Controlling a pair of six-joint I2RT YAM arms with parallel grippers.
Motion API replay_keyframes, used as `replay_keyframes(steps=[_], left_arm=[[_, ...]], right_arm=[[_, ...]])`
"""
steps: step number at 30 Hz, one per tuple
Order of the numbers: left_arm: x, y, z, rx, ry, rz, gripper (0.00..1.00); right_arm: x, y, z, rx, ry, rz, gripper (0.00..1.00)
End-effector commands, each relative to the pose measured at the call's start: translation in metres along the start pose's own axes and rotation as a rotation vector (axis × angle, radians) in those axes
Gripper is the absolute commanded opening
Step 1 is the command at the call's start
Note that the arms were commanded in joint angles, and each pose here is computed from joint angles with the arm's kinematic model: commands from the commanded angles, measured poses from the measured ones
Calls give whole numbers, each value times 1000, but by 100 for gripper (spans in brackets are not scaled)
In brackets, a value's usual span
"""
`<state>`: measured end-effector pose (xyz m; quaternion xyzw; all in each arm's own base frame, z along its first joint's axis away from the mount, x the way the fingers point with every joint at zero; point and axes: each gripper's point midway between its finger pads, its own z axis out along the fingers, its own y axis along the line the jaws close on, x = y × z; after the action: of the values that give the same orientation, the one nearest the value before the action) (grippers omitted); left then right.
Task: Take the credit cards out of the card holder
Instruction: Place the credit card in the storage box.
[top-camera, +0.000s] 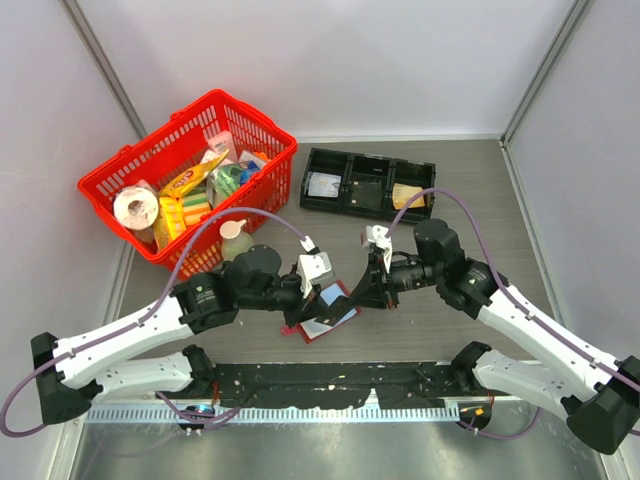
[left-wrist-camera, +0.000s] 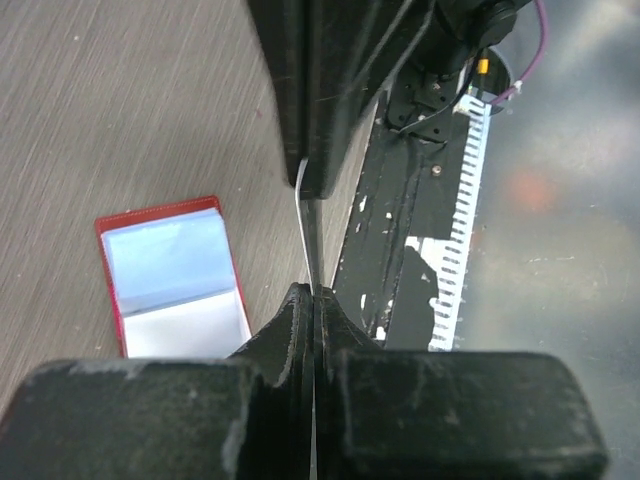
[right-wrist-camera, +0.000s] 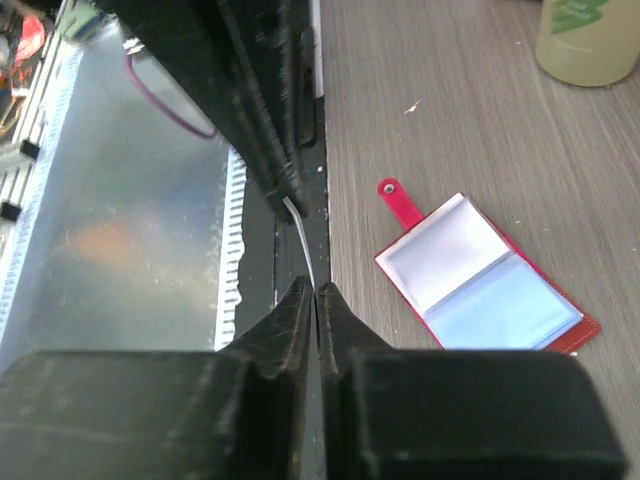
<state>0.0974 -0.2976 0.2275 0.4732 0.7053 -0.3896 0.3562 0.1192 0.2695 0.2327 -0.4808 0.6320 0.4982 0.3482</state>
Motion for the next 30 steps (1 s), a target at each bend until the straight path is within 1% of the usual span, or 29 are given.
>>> replay_keyframes(steps=[1,4,6,8,10,11,12,13,15,16,17,18,20,23,24,25,26,27,28,29,30], left_arm=[[-19,-9,-5,42,-34,51,0],[-24,5,-8,-39,-55,45,0],[-30,19,-13,-133,-82,33,0],[-37,42,-23,-279,-125,26,0],[-50,68,-42,-450,-204,21,6],[-56,80,-52,-528,-246,16,13],[-61,92,-64,-608,-293,9,24],[-66,104,-78,-694,-336,-1,40],[-74,115,-99,-780,-404,-12,73],[-78,119,-108,-818,-433,-21,84],[-81,123,-118,-854,-457,-27,94],[-83,129,-127,-901,-474,-36,100],[-89,138,-145,-983,-503,-46,100],[-101,152,-169,-1076,-573,-60,100],[-105,154,-177,-1100,-611,-75,100],[-105,156,-182,-1113,-636,-87,100],[-103,159,-186,-1112,-659,-97,100],[-99,161,-188,-1101,-690,-97,99],[-93,166,-193,-1102,-720,-112,100],[-90,169,-203,-1117,-778,-146,100],[-86,168,-209,-1114,-819,-167,99]], right_arm=[[-12,-2,0,-4,-10,-42,1],[-10,-9,3,24,1,-13,1],[-12,-16,3,59,1,-2,1],[-14,-28,2,122,0,17,1],[-23,-47,-3,215,-22,45,1],[-24,-61,-6,283,-26,84,1],[-26,-74,-11,336,-34,100,1],[-29,-88,-15,393,-42,138,1],[-37,-112,-26,481,-71,199,1],[-43,-126,-37,537,-98,216,1],[-43,-137,-40,568,-112,267,1],[-50,-155,-54,644,-150,282,1],[-55,-183,-71,739,-207,384,1],[-68,-224,-102,883,-287,465,1],[-62,-238,-105,913,-286,509,1],[-70,-250,-115,957,-309,512,1],[-60,-266,-115,982,-299,560,1],[-58,-285,-122,1031,-309,594,1],[-57,-293,-125,1050,-315,609,1],[-67,-304,-130,1072,-339,599,1],[-57,-319,-125,1084,-319,627,1]])
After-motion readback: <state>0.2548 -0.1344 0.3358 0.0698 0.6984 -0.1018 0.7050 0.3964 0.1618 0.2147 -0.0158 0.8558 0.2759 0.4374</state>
